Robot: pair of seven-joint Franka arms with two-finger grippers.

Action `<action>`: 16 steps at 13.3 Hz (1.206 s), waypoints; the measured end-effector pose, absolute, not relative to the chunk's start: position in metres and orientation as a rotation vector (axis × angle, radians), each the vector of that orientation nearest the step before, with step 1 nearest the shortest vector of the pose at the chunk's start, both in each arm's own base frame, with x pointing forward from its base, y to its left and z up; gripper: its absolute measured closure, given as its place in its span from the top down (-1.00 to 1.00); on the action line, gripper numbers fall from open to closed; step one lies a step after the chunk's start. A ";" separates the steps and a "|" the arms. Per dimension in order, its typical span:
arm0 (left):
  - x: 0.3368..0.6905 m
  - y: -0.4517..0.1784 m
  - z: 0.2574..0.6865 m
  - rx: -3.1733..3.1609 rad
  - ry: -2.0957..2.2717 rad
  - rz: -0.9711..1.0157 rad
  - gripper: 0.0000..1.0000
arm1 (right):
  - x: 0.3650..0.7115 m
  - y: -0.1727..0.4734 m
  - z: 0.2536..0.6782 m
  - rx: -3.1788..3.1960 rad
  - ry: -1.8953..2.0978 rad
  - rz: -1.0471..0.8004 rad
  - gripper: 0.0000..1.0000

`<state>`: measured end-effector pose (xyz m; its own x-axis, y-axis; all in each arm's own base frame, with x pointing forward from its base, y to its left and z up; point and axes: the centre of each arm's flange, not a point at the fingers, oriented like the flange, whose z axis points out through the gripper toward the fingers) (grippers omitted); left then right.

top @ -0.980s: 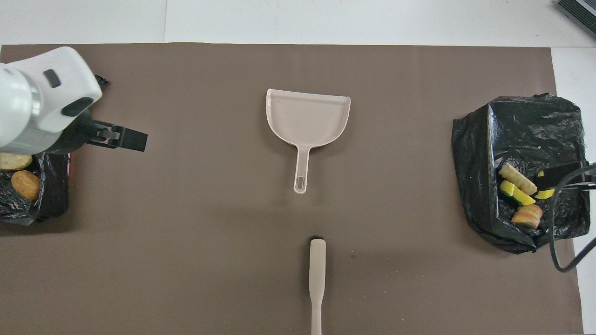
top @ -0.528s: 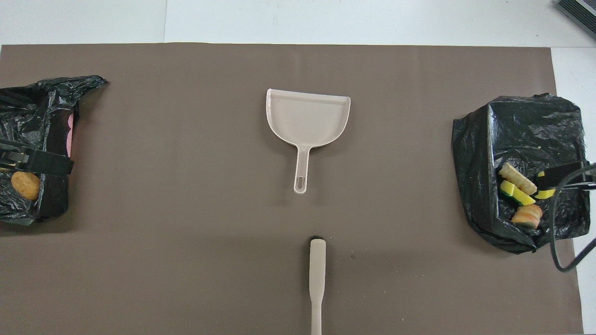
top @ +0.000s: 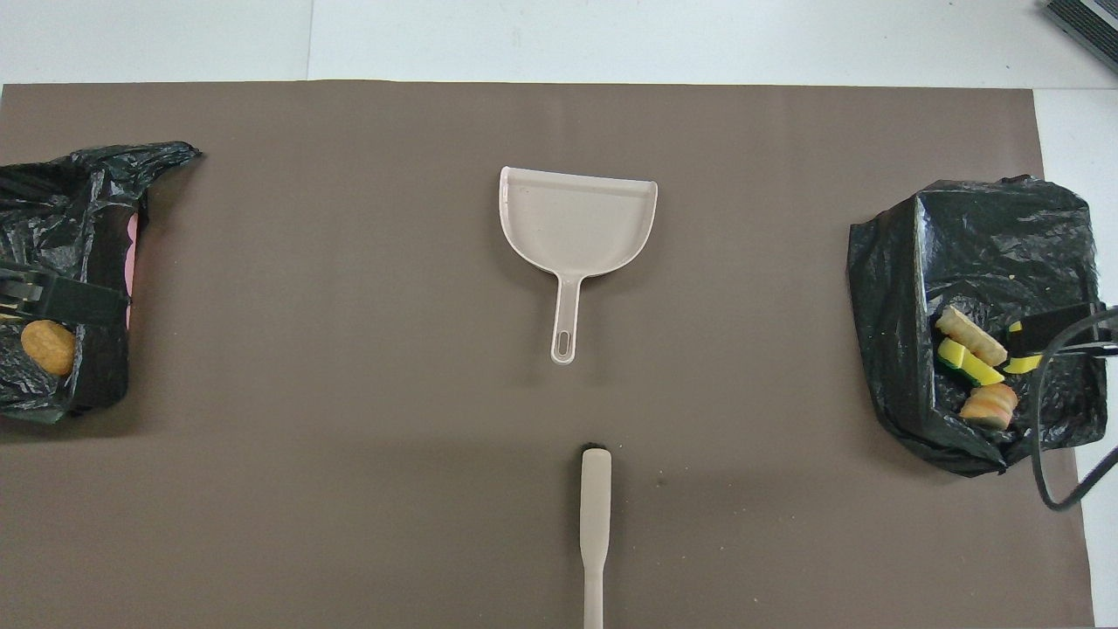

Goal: Sweep and dump trash in bin

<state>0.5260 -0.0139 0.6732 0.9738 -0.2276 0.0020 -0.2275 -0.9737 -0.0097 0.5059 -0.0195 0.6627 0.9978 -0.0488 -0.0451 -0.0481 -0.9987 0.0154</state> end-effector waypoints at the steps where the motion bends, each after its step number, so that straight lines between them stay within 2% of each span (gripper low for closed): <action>1: 0.526 -0.011 0.673 -3.111 0.367 -0.005 1.00 | 0.506 -0.019 0.663 3.126 -0.076 -0.071 1.00; 16: 0.527 -0.022 0.675 -3.102 0.416 -0.030 1.00 | 0.506 -0.020 0.663 3.126 -0.076 -0.071 1.00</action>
